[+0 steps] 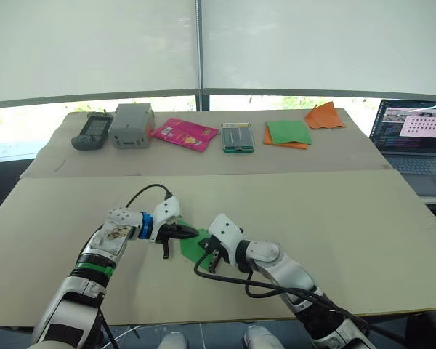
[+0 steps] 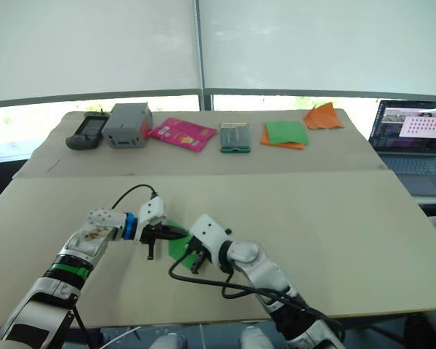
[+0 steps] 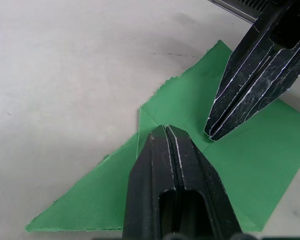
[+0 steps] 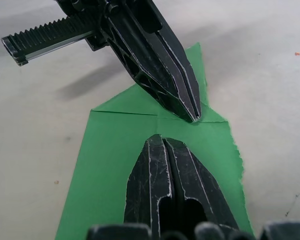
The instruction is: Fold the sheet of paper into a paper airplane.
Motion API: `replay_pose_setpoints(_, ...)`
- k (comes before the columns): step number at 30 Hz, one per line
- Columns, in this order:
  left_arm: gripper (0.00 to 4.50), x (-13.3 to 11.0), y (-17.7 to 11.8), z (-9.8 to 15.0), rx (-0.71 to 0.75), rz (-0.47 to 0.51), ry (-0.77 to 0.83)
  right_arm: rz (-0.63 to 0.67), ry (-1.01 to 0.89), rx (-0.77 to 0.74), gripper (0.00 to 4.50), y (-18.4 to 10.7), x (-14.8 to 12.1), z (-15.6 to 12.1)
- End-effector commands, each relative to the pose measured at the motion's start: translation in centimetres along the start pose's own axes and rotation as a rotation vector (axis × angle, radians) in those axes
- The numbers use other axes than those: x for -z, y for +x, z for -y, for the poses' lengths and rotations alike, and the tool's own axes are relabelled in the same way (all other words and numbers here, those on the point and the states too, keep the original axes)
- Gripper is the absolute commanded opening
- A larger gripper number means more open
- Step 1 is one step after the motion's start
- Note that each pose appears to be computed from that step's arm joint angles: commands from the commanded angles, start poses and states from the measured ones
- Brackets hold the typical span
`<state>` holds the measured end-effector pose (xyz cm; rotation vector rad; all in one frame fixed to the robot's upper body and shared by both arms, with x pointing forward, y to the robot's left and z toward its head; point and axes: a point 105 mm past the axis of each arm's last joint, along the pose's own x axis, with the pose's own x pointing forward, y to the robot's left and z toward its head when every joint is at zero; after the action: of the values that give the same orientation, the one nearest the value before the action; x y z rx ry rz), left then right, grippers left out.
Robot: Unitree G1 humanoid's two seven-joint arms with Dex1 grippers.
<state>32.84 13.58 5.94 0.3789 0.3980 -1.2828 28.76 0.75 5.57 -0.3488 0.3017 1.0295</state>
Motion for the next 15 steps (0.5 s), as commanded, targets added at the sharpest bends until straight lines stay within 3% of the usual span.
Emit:
replay_pose_setpoints(1,0.00,2.1,0.0,0.5,0.004,-0.074,-0.043,-0.161,0.052,-0.022,0.03,-0.3,4.1,-0.6)
replay_pose_setpoints(7,0.00,2.2,-0.2,0.5,-0.001,-0.078,-0.045,-0.309,0.098,-0.040,0.03,-1.5,7.3,-1.3)
replay_pose_setpoints(15,0.00,2.3,-0.3,0.4,-0.003,-0.083,-0.046,-0.369,0.174,-0.032,0.03,-2.9,9.2,-1.9)
